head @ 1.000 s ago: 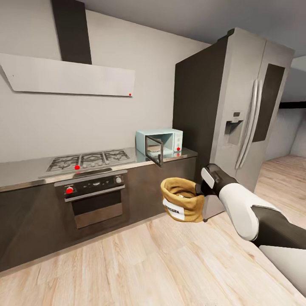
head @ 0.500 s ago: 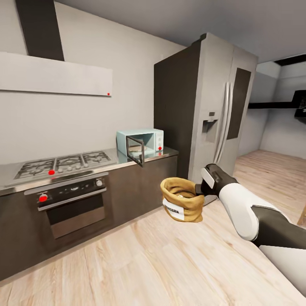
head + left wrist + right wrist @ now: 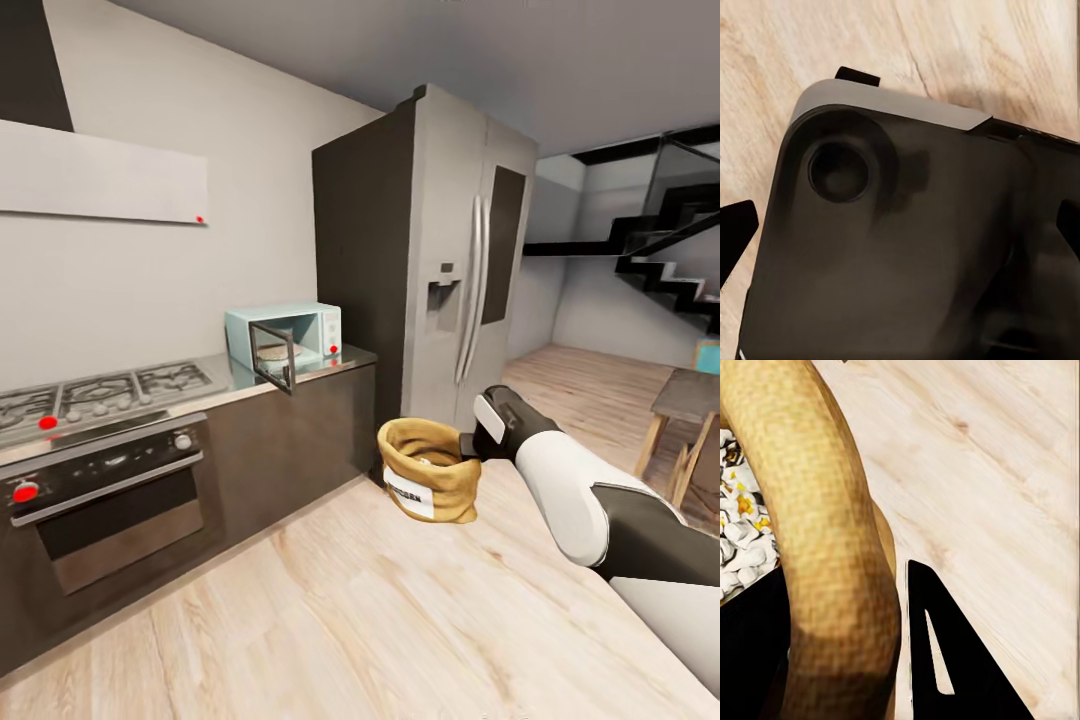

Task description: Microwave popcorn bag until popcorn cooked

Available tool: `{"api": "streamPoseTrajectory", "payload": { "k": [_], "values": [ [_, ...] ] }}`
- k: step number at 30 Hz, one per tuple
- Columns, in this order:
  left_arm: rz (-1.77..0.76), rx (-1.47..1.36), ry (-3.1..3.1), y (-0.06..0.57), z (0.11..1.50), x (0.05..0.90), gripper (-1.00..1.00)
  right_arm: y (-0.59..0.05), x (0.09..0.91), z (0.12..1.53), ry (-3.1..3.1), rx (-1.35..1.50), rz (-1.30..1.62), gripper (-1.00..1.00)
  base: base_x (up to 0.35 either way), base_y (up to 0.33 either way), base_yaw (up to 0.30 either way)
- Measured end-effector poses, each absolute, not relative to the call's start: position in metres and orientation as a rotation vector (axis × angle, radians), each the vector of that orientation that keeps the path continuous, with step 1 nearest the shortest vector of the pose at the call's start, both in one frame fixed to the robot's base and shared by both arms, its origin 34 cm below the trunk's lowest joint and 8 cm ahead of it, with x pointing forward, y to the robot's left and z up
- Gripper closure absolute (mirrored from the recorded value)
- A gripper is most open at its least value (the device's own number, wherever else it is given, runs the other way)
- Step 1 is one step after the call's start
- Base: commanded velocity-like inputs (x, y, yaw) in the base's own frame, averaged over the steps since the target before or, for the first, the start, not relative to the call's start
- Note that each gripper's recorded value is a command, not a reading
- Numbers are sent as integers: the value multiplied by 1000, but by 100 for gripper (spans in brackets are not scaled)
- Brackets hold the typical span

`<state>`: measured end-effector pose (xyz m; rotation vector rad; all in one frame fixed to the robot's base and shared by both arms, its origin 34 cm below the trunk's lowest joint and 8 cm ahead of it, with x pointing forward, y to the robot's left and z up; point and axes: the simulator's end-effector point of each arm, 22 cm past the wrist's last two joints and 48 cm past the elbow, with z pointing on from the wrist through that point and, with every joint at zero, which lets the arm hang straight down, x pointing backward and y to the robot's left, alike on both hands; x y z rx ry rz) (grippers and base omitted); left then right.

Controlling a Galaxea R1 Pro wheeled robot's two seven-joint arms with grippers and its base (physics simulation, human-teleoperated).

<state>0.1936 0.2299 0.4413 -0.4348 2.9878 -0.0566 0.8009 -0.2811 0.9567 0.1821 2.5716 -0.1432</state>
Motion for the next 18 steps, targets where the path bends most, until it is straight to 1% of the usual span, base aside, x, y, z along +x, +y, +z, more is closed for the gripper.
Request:
{"api": "streamPoseTrajectory", "payload": {
  "k": [3, 5, 15, 18],
  "values": [
    [-57, -435, 2988, 230, 441, 194, -100, -286, 801, 957, 2572, 188, -150, 100, 0, 0, -283],
    [-57, -435, 2988, 230, 441, 194, -100, -294, 800, 957, 2570, 203, -154, 100, 0, 0, -126],
    [-58, -435, 2988, 230, 441, 194, -100, -303, 798, 957, 2578, 217, -165, 100, 6, 0, -8],
    [-62, -433, 2990, 229, 441, 193, -100, -305, 801, 965, 2560, 220, -167, 100, 256, 0, 0]
  ]
}}
